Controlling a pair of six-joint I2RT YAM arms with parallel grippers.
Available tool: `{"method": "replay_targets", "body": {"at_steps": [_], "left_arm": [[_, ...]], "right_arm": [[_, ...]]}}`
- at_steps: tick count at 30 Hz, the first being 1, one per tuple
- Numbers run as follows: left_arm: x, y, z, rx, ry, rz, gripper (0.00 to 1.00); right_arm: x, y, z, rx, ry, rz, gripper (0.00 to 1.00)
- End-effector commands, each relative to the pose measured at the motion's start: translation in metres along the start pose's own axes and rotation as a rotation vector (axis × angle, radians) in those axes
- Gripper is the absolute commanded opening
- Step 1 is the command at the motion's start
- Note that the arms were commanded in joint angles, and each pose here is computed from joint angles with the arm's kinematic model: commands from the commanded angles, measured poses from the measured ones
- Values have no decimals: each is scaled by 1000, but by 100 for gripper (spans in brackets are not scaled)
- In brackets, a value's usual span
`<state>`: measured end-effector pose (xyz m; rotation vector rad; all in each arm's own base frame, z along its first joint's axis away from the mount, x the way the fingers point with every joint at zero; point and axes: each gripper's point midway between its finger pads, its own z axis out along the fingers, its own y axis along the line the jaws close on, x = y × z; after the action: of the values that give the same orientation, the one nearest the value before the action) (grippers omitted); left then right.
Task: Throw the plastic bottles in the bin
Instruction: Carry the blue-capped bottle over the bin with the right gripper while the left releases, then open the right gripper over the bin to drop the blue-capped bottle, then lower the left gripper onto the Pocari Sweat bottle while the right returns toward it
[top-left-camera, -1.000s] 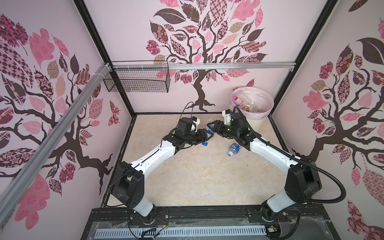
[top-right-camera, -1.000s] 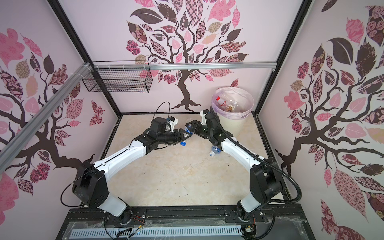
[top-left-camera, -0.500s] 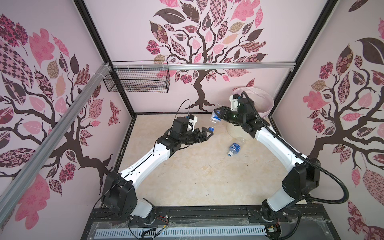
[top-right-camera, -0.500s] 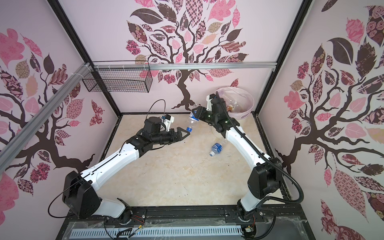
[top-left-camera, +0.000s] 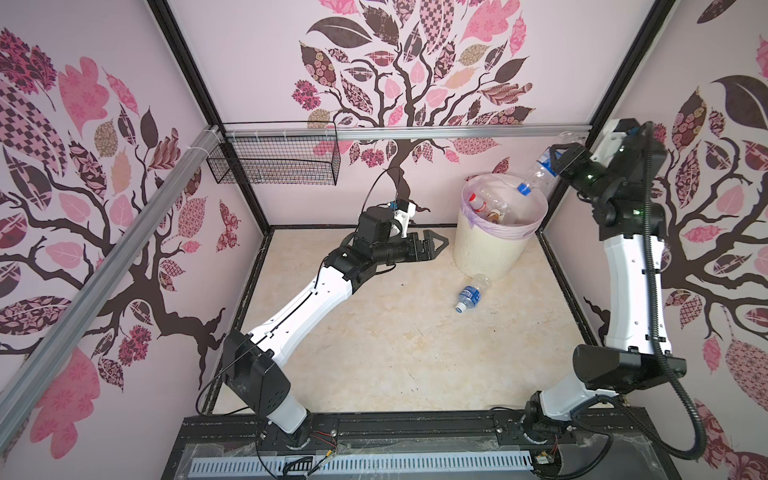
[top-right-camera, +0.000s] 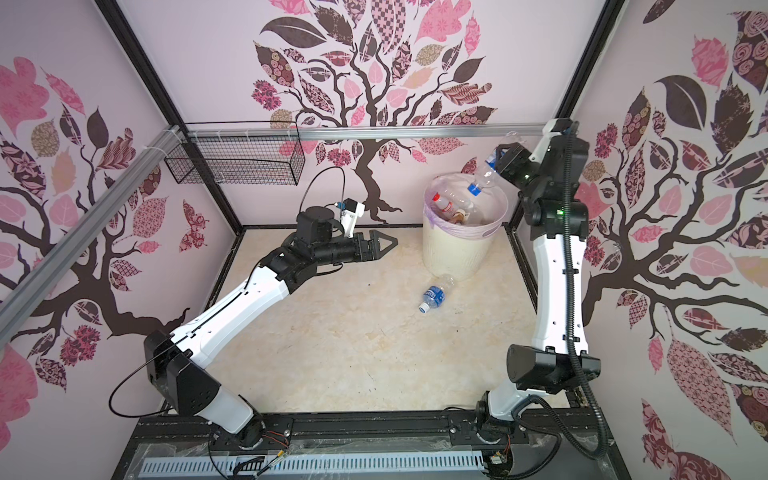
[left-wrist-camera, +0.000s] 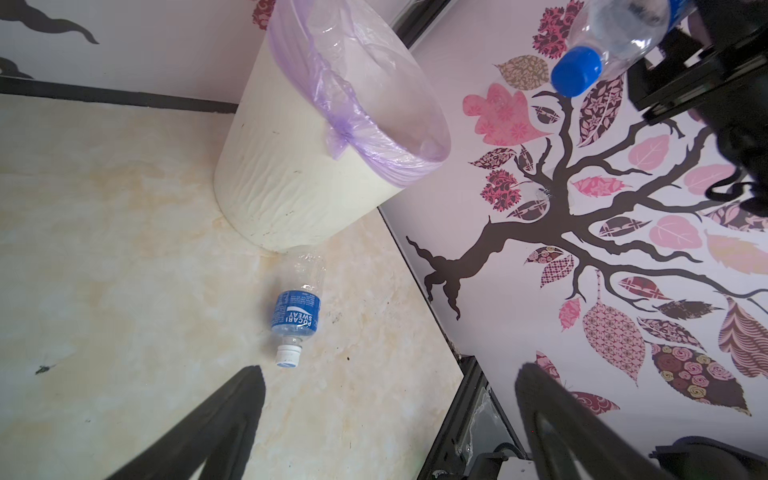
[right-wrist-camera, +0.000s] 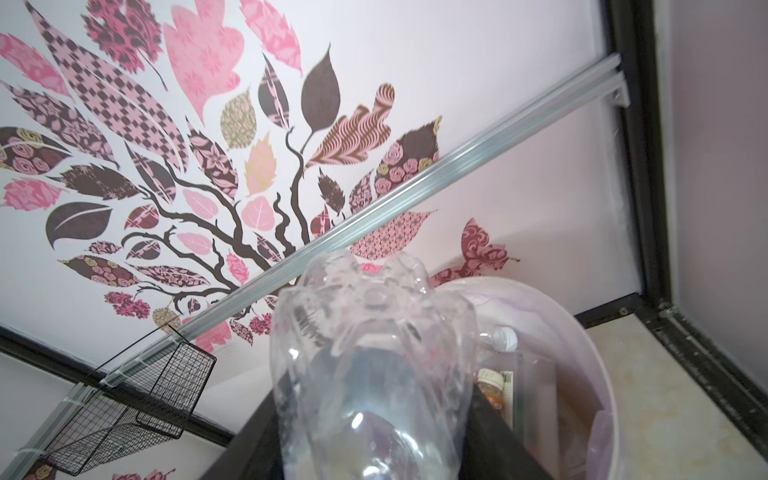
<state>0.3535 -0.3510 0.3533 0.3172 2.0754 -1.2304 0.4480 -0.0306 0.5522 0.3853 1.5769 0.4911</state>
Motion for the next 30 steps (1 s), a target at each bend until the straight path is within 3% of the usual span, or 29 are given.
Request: {"method": "replay_targets", "body": {"at_steps": [1, 5, 7, 9, 12, 21, 30], "left_arm": [[2, 3, 9, -13, 21, 25, 98], [10, 13, 14, -34, 40, 17, 98], [14, 16, 15, -41, 51, 15, 98], [17, 20, 15, -52, 61, 15, 98], [23, 26, 14, -64, 76, 11, 98], [41, 37, 17, -81, 113, -6, 98], [80, 52, 49, -130, 179, 21, 98]], "right_arm": [[0, -8, 11, 37, 16, -30, 51], [49, -48, 61, 86, 135, 27, 58], [81, -67, 81, 98, 213, 64, 67], [109, -84, 92, 123, 285, 91, 84], [96, -80, 81, 132, 224, 82, 99], [44, -37, 43, 67, 121, 52, 99], [53, 1, 6, 8, 152, -4, 100]]}}
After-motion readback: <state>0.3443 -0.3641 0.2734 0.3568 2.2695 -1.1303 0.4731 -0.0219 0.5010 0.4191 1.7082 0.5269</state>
